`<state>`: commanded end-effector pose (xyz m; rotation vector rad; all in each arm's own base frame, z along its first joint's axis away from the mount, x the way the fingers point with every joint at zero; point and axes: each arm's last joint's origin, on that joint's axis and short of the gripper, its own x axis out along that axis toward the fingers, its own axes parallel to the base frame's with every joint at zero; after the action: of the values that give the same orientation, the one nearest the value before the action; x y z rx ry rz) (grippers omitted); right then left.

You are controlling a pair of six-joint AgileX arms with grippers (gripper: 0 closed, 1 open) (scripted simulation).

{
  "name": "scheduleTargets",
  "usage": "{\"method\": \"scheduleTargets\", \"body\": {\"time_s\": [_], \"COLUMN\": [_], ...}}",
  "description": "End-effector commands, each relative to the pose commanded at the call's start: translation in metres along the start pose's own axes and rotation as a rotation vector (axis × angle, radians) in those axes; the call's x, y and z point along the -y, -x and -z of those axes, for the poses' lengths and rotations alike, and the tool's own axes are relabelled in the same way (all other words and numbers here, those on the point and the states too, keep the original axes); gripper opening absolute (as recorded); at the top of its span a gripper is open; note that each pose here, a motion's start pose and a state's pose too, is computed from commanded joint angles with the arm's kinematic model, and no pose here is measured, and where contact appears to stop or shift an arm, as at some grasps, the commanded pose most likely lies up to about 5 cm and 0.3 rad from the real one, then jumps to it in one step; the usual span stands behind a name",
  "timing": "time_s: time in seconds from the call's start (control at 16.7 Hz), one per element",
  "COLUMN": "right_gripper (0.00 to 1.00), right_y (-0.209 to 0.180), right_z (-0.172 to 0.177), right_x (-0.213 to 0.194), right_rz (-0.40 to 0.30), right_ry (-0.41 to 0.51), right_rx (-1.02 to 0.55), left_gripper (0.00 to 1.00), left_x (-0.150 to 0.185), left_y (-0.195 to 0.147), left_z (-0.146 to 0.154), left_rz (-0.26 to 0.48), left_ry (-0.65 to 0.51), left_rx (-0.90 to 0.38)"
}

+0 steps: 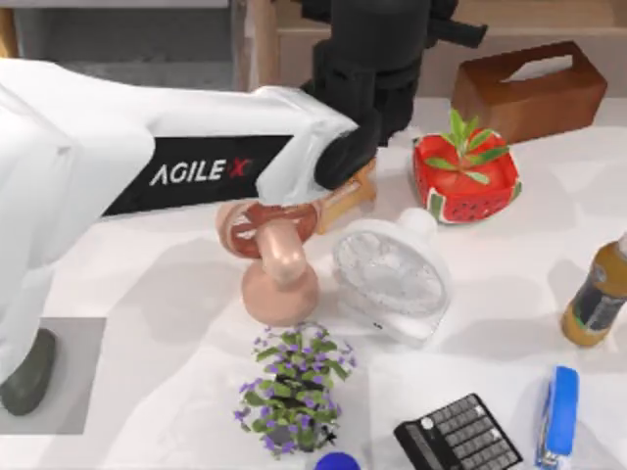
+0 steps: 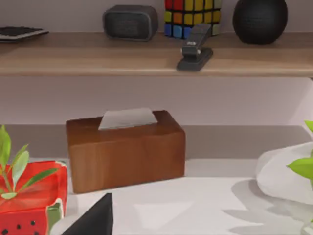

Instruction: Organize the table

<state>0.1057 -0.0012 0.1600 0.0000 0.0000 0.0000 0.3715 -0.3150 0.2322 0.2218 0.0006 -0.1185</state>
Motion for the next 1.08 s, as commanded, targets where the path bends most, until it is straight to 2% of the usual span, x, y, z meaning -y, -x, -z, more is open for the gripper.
{"method": "scheduleTargets", "body": {"time_s": [0.48, 0.66, 0.9, 1.08], "right_gripper": [1.0, 1.0, 1.0, 1.0], "right_y": [0.0, 0.0, 0.0, 0.0], "right_z": [0.0, 0.0, 0.0, 0.0], "right_x": [0.0, 0.0, 0.0, 0.0], "right_rz": [0.0, 0.0, 0.0, 0.0], "right_ry": [0.0, 0.0, 0.0, 0.0], "right_rx": [0.0, 0.0, 0.0, 0.0], "left_gripper": [0.0, 0.0, 0.0, 0.0], "left_x": [-0.044, -0.071, -0.12, -0.158], "left_y": [0.06, 0.089, 0.115, 0.116], "left_z": [0.012, 0.015, 0.035, 0.066], "left_rz": [0.212, 0.263, 0.253, 0.212], "left_ry": [-0.392, -0.564, -0.81, -0.999], "left_rx": [0.082, 0.134, 0.126, 0.017]}}
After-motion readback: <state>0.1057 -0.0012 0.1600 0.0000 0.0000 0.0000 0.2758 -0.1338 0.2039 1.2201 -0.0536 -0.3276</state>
